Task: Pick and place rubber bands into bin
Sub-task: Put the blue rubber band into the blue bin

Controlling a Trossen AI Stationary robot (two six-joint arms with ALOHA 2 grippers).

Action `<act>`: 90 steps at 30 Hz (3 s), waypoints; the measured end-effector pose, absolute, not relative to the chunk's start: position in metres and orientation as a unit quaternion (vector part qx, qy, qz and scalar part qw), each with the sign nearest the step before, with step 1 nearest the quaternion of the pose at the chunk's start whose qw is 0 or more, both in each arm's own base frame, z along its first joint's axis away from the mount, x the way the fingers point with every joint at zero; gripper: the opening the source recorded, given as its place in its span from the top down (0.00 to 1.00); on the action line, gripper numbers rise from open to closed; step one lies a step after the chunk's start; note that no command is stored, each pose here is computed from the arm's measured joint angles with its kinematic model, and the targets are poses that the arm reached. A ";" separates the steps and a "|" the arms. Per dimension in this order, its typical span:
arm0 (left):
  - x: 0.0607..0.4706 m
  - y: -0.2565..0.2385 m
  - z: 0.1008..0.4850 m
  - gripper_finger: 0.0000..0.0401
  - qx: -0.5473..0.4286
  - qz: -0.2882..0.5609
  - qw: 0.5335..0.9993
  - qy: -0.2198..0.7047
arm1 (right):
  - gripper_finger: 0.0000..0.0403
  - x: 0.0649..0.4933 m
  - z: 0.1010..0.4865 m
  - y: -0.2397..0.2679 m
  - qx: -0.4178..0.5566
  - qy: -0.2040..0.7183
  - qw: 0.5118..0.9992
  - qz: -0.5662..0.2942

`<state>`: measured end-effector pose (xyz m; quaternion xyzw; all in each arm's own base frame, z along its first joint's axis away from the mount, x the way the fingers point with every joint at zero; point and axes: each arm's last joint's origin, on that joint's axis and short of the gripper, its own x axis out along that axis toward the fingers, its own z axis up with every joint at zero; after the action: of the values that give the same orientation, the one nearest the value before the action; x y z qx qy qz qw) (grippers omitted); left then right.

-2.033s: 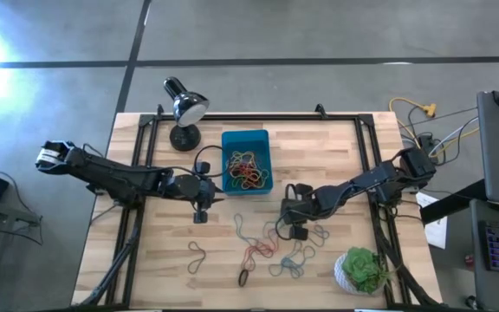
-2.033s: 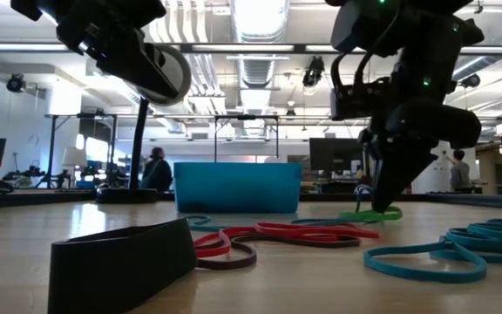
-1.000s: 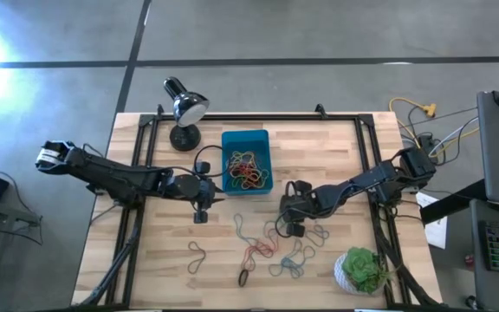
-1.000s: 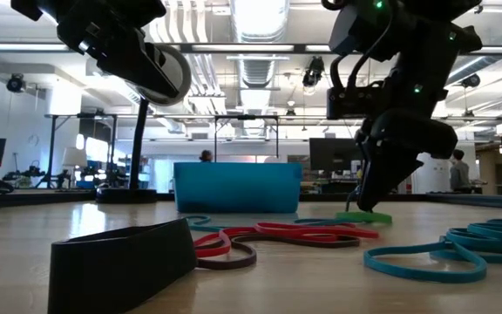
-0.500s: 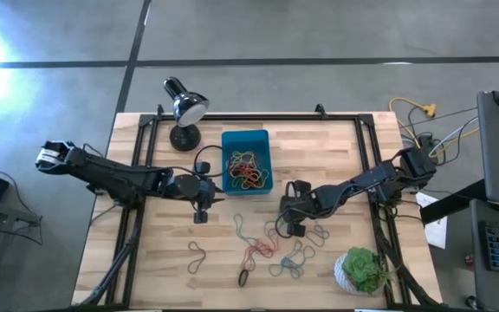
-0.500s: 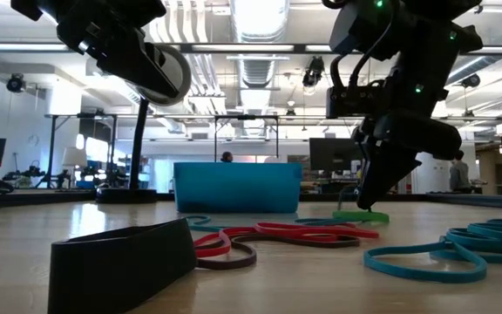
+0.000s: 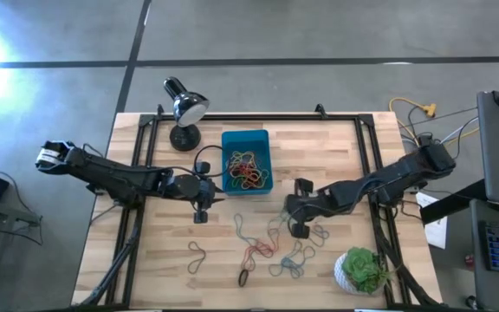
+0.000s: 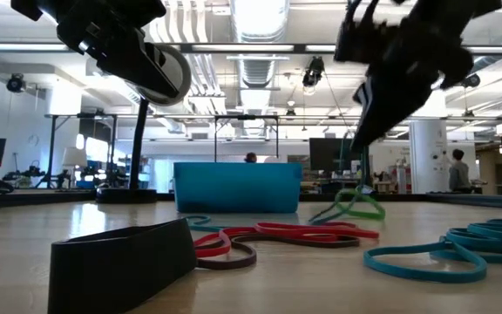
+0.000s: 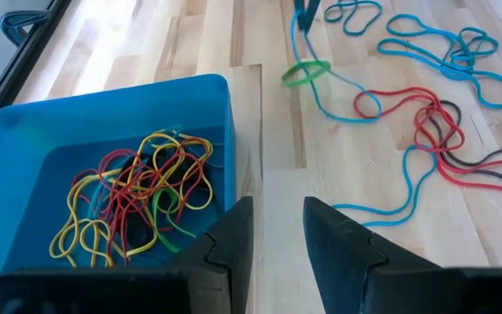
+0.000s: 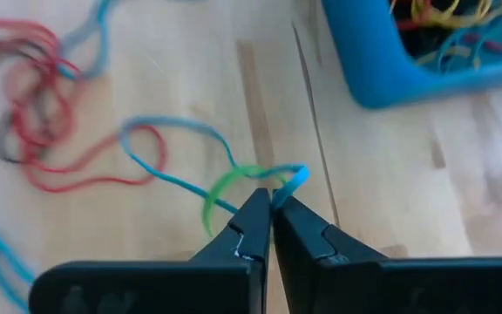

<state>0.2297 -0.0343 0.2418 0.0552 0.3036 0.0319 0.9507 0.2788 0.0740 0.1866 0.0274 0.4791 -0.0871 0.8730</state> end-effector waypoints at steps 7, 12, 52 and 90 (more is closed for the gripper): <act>0.230 -0.034 0.242 0.78 0.055 0.032 0.951 0.303 | 0.98 0.263 0.222 0.081 0.015 0.416 0.907 -0.067; 0.230 -0.034 0.242 0.78 0.055 0.032 0.951 0.303 | 0.98 0.252 0.244 0.086 0.006 0.371 0.927 -0.050; 0.235 -0.035 0.251 0.78 0.070 0.025 0.965 0.253 | 0.98 0.309 0.269 -0.046 -0.121 0.158 0.969 -0.148; 0.239 -0.036 0.258 0.78 0.074 0.026 0.974 0.213 | 0.64 0.337 0.209 -0.117 0.001 0.145 0.981 -0.133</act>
<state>0.2390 -0.0357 0.2579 0.0740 0.2130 0.0258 0.9739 0.3367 -0.1167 0.2086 0.0006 0.1448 -0.1325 0.9805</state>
